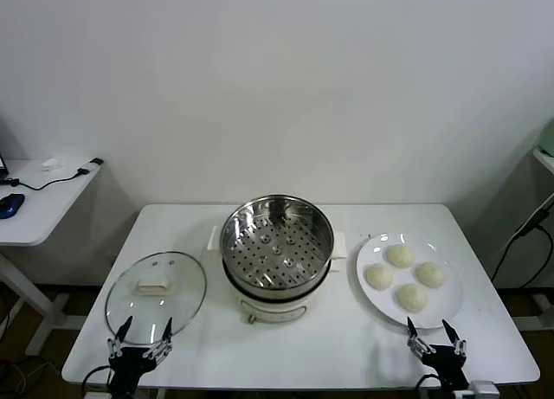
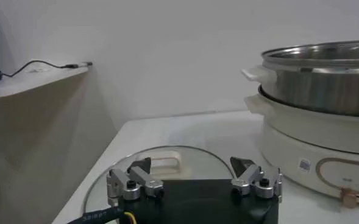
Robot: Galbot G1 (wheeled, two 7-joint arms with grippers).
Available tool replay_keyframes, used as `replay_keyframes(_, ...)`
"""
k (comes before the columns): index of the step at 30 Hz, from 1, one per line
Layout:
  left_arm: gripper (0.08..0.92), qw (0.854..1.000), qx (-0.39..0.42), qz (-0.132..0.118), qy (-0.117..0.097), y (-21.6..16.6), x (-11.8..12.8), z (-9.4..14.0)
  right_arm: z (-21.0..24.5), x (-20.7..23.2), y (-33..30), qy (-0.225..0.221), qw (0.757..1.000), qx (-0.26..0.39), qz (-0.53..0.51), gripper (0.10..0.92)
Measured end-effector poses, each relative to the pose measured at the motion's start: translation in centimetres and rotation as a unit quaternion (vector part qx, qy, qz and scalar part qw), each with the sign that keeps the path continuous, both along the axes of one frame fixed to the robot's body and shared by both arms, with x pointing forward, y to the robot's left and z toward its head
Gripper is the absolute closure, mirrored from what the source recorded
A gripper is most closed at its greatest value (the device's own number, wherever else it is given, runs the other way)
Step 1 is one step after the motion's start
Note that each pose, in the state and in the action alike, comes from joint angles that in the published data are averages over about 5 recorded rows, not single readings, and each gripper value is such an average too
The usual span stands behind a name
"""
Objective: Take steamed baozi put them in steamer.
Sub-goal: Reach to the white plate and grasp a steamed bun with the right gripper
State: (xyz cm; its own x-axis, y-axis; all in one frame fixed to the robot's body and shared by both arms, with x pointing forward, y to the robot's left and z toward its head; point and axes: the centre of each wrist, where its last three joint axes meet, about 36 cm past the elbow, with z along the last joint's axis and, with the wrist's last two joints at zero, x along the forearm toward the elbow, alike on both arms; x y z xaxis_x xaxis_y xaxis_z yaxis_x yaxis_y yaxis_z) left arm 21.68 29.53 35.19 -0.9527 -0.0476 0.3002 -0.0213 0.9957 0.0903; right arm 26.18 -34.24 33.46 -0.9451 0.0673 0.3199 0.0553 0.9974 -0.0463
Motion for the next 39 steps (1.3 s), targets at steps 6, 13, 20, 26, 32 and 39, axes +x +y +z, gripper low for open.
replay_keyframes(6,0.177,1.0,0.0,-0.002,-0.002,-0.1,0.2,0.0,3.2,4.5,-1.6,-0.013,0.998,-0.053,0.027,0.2)
replay_keyframes(13,0.177,1.0,-0.001,-0.008,-0.009,-0.3,0.5,0.2,8.2,13.2,-5.4,-0.023,0.982,-0.148,0.115,0.2)
replay_keyframes(20,0.177,1.0,0.0,-0.014,-0.012,-0.6,0.5,0.2,12.7,21.2,-8.7,0.014,0.916,-0.269,0.297,0.2)
replay_keyframes(26,0.177,1.0,0.002,-0.016,-0.012,-0.8,0.5,0.2,15.6,27.1,-10.4,0.08,0.813,-0.347,0.461,0.2)
replay_keyframes(32,0.177,1.0,0.004,-0.015,-0.011,-0.9,0.2,0.2,18.6,32.4,-12.0,0.176,0.717,-0.389,0.552,0.2)
replay_keyframes(39,0.177,1.0,0.003,-0.011,-0.013,-1.0,0.3,0.1,20.1,37.0,-12.1,0.275,0.651,-0.402,0.583,0.2)
